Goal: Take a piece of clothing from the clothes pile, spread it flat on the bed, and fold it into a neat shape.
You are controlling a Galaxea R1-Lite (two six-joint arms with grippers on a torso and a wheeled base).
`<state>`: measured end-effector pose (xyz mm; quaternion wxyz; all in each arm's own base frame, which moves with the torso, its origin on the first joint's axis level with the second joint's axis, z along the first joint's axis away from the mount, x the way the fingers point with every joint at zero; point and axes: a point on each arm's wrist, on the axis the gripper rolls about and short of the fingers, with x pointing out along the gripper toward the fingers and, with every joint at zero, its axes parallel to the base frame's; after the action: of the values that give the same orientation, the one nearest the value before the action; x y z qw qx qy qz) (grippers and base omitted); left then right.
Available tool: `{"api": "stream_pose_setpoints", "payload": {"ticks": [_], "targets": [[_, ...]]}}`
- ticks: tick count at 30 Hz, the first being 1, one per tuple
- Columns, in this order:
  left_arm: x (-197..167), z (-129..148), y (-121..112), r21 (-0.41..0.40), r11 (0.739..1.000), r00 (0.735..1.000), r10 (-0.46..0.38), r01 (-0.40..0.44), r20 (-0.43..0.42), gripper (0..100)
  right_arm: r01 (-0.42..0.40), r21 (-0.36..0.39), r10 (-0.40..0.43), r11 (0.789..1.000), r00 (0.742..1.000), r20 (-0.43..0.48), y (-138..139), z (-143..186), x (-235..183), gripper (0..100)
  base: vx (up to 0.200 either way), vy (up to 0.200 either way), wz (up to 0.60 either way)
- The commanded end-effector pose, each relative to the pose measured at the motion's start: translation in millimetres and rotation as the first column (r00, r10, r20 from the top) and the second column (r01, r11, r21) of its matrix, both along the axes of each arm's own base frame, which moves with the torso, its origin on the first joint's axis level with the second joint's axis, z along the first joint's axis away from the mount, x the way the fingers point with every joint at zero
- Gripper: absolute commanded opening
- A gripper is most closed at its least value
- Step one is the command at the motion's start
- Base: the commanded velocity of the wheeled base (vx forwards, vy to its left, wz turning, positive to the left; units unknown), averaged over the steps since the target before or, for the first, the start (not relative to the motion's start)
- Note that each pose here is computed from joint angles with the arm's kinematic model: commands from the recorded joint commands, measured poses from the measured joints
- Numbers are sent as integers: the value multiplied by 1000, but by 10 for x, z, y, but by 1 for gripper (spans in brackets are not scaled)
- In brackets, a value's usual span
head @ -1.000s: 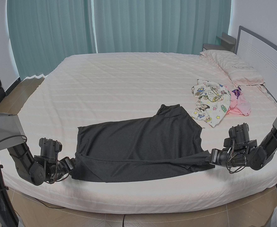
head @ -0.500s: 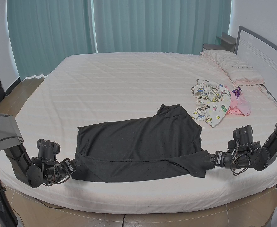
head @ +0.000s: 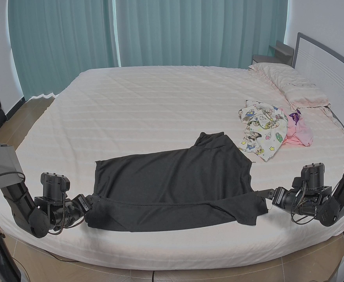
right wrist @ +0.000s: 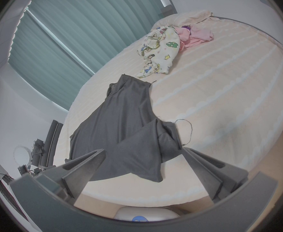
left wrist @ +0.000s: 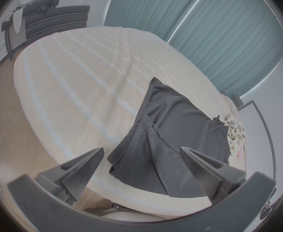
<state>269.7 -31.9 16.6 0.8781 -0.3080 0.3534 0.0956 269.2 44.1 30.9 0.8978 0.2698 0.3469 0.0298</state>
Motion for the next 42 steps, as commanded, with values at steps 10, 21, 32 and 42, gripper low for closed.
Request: {"api": "stream_pose_setpoints", "payload": {"ticks": [10, 21, 32, 42], "targets": [[-25, -33, 2, 0, 1000, 1000, -1, 1, -18, 100, -48, 34, 50, 998, 997, -56, -24, -98, -119, 100, 160, 0, 0], [-72, -65, 27, -90, 993, 996, -82, 78, -45, 100, -244, -18, 243, 970, 968, -57, -217, -217, -182, 100, 0, 0, 0], [35, -204, 82, -56, 988, 987, -147, 144, -68, 100, -320, -47, 316, 946, 946, -76, -247, -441, -179, 100, 0, 0, 0], [-231, -297, 131, -24, 986, 970, -167, 166, -176, 100, -314, -56, 312, 948, 949, -33, -247, -551, -169, 100, 0, 0, 0]]}}
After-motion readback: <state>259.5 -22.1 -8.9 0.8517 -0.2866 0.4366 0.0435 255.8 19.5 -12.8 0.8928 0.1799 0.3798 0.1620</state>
